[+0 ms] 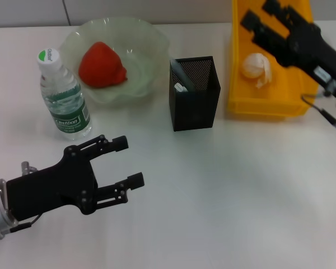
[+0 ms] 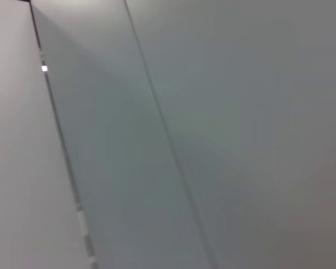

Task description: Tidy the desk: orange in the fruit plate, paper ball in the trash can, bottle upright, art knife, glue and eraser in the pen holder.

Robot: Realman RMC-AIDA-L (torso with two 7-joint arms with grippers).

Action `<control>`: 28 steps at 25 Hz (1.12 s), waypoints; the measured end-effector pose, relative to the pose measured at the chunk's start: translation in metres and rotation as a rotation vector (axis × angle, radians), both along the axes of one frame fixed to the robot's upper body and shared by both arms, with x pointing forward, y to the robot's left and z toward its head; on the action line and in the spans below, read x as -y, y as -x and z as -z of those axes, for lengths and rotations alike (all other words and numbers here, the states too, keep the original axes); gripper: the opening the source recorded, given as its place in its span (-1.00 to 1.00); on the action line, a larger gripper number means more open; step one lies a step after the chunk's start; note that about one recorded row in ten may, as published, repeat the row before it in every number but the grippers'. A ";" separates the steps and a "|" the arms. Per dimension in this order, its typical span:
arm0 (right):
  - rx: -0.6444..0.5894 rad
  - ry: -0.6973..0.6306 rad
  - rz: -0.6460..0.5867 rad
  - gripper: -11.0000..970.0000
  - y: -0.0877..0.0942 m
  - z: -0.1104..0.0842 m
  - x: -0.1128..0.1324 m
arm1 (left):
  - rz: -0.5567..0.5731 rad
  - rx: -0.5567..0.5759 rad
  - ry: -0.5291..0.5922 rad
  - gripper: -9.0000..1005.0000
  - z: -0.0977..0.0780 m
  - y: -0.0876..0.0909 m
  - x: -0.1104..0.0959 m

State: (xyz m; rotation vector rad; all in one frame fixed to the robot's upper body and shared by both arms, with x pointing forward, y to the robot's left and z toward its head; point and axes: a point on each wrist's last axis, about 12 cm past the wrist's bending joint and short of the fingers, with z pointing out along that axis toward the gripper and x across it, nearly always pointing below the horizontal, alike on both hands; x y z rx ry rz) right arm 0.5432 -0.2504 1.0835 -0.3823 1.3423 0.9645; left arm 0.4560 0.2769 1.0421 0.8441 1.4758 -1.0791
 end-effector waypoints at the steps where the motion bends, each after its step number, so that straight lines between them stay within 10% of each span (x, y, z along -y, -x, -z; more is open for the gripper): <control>1: -0.018 0.001 -0.034 0.68 0.007 0.001 0.004 | 0.020 0.009 0.001 0.60 -0.002 -0.002 0.002; 16: -0.166 0.405 -0.573 0.68 0.058 0.026 0.018 | 0.138 -0.033 -0.048 0.60 -0.010 -0.011 0.003; 28: -0.106 0.513 -0.608 0.68 0.053 0.026 0.017 | 0.233 -0.069 -0.141 0.60 -0.012 -0.018 0.004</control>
